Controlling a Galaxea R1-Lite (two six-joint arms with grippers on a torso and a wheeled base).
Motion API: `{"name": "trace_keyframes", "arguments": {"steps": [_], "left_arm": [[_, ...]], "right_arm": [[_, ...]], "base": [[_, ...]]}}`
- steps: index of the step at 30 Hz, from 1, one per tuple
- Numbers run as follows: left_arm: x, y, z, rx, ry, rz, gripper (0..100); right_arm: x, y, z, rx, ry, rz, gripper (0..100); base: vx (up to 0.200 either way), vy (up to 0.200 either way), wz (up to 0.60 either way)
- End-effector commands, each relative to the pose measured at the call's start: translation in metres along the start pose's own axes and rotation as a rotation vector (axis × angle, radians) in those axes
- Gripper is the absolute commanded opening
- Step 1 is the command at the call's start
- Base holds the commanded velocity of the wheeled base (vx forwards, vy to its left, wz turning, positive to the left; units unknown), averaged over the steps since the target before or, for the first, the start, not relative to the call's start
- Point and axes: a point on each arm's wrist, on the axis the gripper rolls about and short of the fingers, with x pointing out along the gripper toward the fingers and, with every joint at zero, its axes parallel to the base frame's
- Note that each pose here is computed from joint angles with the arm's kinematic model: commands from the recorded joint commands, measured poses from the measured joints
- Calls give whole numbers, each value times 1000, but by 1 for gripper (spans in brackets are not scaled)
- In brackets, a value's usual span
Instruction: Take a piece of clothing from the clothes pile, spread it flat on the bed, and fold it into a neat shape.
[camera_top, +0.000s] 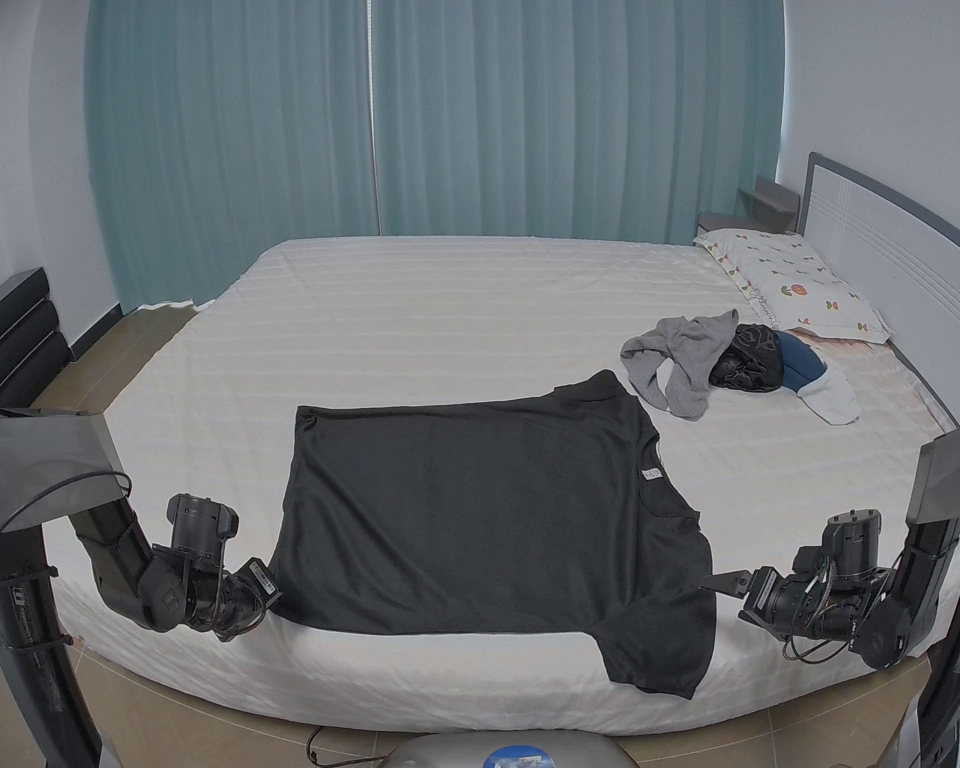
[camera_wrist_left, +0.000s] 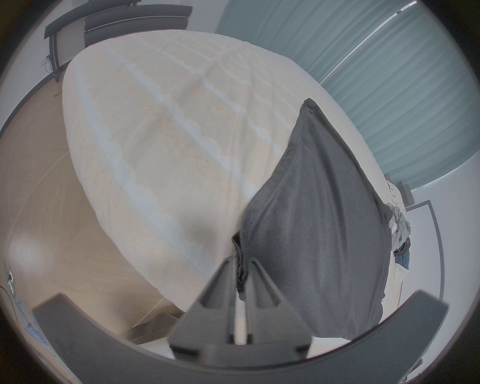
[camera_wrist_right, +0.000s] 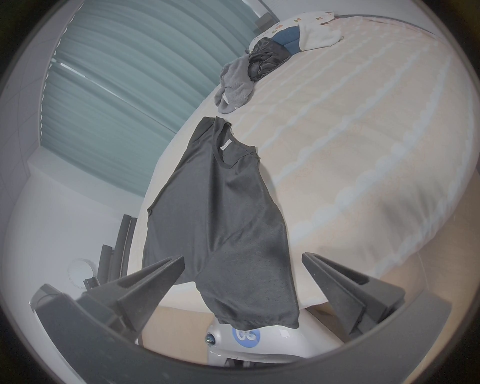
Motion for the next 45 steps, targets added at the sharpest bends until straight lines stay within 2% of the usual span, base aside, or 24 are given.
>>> {"name": "trace_keyframes", "arguments": {"steps": [1,6,14,23,24,34,45], "left_arm": [[-3,9,-6,39,6,42,0],[-9,8,-4,47,-14,42,0],[-12,8,-3,45,-20,38,0],[-11,8,-3,42,-17,41,0],[-11,8,-3,42,-17,39,0],[-11,9,-1,39,-19,41,0],[-19,13,7,50,-49,40,0]], "right_arm": [[4,-7,-7,-18,41,-31,100],[13,-11,-12,-20,75,-44,100],[29,-15,-18,-39,82,-20,100],[39,-21,-20,-46,54,1,100],[40,-21,-20,-46,53,2,0],[36,-26,-26,-77,62,-14,0],[7,-30,-26,-143,51,-44,0]], "base": [[0,0,0],[0,0,0],[0,0,0],[0,0,0],[0,0,0],[0,0,0],[0,0,0]]}}
